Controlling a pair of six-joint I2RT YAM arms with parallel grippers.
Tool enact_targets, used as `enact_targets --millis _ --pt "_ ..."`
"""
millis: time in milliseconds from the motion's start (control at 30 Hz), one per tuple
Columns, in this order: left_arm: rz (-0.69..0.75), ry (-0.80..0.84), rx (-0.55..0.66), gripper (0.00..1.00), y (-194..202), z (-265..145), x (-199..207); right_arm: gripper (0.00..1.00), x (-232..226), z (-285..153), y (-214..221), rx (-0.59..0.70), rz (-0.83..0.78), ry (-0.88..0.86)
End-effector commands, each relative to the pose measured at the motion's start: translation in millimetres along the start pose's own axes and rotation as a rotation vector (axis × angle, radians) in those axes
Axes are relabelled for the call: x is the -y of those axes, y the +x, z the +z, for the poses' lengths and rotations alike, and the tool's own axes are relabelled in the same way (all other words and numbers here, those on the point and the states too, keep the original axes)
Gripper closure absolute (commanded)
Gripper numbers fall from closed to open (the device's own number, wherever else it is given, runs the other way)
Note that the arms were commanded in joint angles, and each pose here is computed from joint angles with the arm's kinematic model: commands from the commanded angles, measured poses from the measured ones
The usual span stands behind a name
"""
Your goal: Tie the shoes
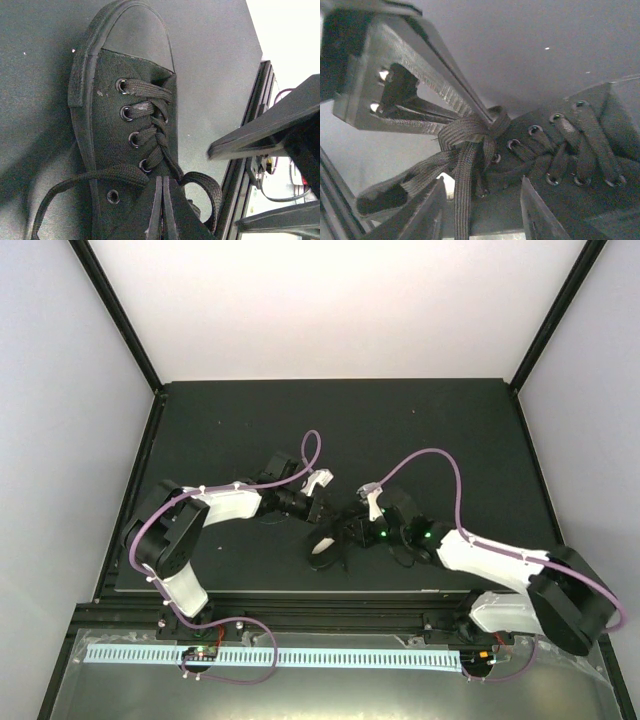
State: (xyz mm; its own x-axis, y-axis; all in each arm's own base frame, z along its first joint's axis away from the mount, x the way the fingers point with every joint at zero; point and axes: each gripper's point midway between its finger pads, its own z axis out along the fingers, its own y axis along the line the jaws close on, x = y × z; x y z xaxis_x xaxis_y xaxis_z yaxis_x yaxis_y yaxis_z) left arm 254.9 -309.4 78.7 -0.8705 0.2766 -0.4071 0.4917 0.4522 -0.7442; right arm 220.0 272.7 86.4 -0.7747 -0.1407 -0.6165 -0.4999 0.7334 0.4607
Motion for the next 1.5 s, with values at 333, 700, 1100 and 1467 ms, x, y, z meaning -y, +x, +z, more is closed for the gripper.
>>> enact_targets --millis 333,700,1100,1467 --pt "0.033 0.010 0.030 0.99 -9 -4 7 0.38 -27 -18 -12 -0.024 -0.374 0.242" --pt "0.030 0.009 0.025 0.98 -9 -2 6 0.45 -37 6 -7 -0.056 -0.510 0.341" --pt "0.029 0.007 0.027 0.98 -11 -2 6 0.50 -49 18 -4 -0.066 -0.573 0.339" --pt "0.030 0.002 0.024 0.99 -10 -2 5 0.86 -43 14 -9 -0.037 -0.551 0.396"
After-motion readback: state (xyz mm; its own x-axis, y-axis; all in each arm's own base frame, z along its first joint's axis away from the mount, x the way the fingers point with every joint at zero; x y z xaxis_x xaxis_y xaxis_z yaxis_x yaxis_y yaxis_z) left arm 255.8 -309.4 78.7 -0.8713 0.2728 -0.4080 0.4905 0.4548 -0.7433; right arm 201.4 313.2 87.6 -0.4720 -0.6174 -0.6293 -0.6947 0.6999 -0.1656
